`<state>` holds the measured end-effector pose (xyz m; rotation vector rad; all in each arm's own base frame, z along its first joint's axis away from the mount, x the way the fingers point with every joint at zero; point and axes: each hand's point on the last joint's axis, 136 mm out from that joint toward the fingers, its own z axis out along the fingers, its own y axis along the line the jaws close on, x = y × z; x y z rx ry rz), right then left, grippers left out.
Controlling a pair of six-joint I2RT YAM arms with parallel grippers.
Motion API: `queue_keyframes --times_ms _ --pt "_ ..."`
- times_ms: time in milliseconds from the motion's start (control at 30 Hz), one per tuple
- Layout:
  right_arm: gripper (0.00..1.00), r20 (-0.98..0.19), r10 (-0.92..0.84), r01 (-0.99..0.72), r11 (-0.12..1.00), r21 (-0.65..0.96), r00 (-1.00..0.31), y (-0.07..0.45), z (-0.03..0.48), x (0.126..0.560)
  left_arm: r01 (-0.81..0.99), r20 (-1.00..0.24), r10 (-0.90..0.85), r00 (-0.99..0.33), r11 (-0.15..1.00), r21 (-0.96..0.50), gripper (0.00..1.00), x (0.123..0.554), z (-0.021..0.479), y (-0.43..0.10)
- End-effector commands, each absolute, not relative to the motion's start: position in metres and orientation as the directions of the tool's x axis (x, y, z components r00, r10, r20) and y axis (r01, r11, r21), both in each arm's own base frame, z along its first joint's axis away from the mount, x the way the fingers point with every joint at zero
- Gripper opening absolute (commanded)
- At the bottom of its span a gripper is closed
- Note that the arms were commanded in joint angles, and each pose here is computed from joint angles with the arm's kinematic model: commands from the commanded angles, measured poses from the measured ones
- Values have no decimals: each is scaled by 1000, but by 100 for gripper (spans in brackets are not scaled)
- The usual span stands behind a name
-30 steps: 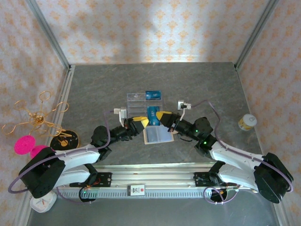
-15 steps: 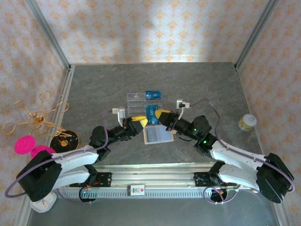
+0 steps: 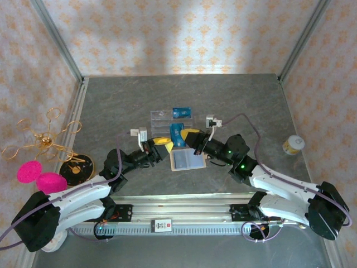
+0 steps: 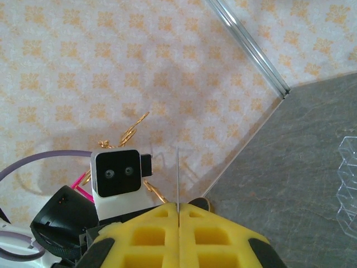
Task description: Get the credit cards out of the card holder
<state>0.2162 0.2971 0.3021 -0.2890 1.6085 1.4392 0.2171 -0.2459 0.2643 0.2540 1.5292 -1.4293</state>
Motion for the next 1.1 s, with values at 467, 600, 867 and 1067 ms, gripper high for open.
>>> queue_keyframes --times_ms 467,600,867,1067 --pt "0 -709 461 -715 203 669 -533 309 320 224 773 -721 -504 -475 153 -616 19 202 290 -247" --pt "0 -714 447 -703 230 673 -538 308 314 225 764 -729 -498 -471 182 -619 1 207 287 -247" --pt "16 -753 461 -552 512 658 -469 246 284 251 742 -825 -360 -436 375 -556 0 233 276 -259" --pt "15 -737 503 -446 588 675 -451 187 256 259 754 -934 -38 -355 579 -310 0 271 268 -275"
